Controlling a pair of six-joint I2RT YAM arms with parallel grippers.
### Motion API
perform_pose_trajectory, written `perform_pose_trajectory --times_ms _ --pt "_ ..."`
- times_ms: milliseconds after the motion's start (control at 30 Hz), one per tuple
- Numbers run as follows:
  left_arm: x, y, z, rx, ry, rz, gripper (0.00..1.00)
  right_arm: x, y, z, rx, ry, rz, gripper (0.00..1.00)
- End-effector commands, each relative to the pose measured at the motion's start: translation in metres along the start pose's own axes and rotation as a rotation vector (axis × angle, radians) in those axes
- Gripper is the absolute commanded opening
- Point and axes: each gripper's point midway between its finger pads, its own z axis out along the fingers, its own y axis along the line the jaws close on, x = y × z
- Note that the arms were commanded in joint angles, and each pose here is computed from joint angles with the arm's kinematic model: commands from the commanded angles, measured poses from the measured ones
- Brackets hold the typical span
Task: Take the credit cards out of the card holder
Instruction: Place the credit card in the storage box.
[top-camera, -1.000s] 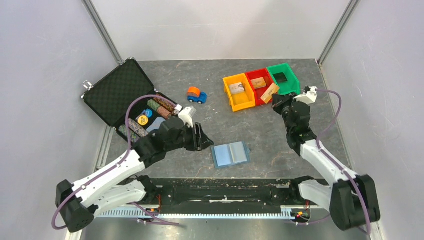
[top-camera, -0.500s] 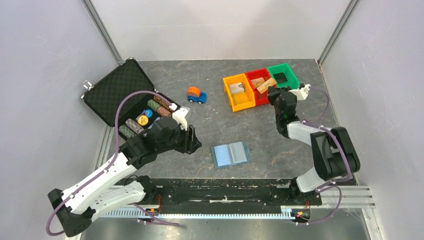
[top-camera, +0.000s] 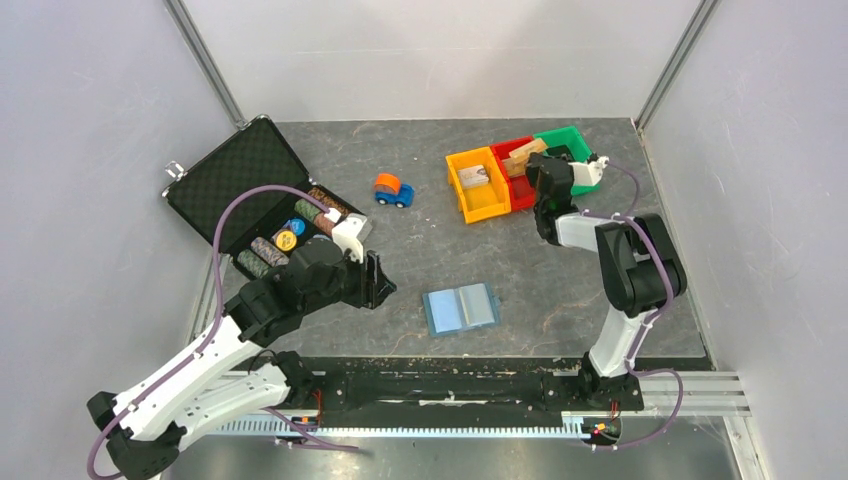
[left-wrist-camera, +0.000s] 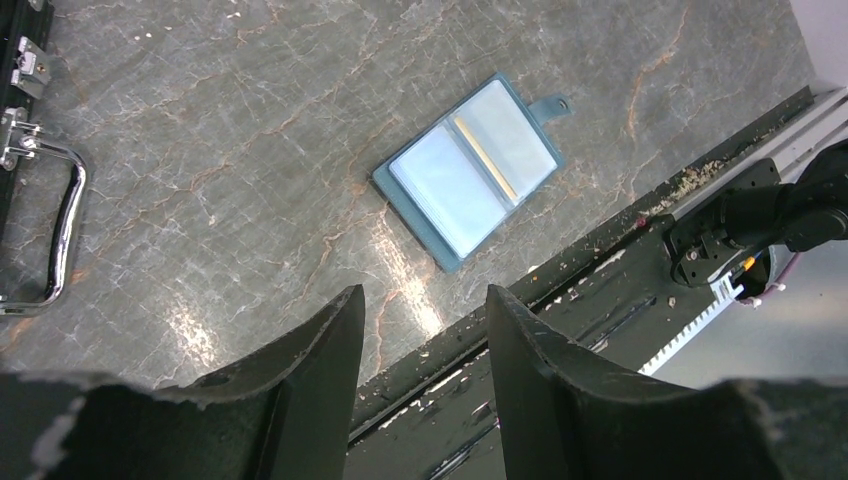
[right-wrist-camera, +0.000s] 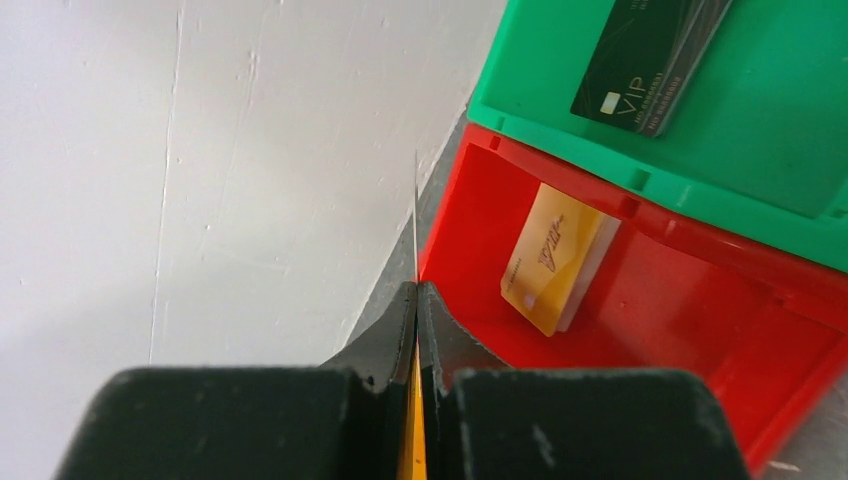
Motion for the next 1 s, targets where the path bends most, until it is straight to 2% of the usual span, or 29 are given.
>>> perform_pose_trajectory --times_ms 0,967 --pt "-0.004 0.004 -0.003 -0.006 -0.035 0.057 0.55 -0.004 0.018 0.016 0.007 -0.065 0.056 0.0" --pt "-0.01 0.005 -0.009 -0.007 -0.075 0.048 0.56 0.041 -0.009 0.039 0.183 -0.022 0.079 0.0"
